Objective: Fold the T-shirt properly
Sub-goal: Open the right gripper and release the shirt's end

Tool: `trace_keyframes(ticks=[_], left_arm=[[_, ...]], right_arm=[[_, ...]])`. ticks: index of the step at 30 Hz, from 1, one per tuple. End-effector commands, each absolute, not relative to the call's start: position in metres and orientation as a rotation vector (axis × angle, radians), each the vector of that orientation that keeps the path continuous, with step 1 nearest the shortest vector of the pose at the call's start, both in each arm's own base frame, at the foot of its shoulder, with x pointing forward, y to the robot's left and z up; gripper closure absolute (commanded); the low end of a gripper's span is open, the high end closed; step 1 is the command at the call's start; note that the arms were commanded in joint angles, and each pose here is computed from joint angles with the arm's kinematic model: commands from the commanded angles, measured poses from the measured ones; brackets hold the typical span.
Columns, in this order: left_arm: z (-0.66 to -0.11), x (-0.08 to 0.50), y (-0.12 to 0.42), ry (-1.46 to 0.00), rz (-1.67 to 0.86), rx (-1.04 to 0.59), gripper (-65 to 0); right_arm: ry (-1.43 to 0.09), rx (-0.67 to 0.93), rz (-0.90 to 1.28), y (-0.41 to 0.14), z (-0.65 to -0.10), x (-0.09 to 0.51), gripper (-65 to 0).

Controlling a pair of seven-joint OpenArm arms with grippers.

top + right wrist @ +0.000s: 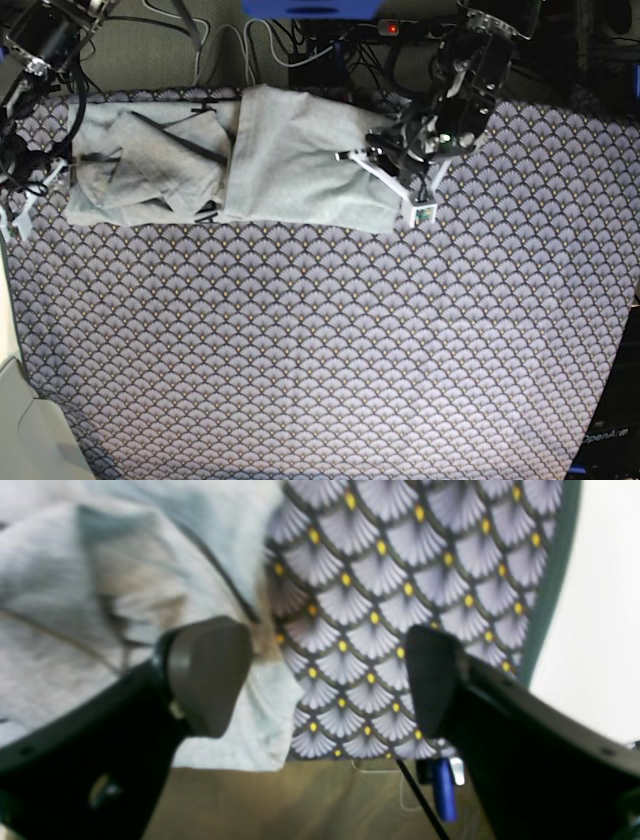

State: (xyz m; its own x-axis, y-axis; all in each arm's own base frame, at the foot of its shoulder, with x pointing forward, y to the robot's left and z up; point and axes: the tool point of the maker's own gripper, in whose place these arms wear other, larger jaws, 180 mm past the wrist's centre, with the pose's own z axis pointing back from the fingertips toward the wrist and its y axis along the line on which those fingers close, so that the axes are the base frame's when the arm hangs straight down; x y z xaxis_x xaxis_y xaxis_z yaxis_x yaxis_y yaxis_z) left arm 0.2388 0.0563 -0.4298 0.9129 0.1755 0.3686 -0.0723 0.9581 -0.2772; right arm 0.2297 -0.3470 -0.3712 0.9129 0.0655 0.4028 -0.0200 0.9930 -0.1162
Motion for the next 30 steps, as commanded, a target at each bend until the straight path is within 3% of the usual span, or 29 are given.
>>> trace_keyframes(ticks=[1,30], left_arm=[[-0.428,0.241,0.057,-0.41,0.128,-0.257,-0.3],[-0.428,0.242,0.057,-0.413,0.129,-0.257,-0.3]], right_arm=[[-0.45,-0.143,0.052,-0.357,-0.357,0.236,-53.5],[-0.462,-0.047,0.083,-0.32,-0.377,0.249,-53.5]])
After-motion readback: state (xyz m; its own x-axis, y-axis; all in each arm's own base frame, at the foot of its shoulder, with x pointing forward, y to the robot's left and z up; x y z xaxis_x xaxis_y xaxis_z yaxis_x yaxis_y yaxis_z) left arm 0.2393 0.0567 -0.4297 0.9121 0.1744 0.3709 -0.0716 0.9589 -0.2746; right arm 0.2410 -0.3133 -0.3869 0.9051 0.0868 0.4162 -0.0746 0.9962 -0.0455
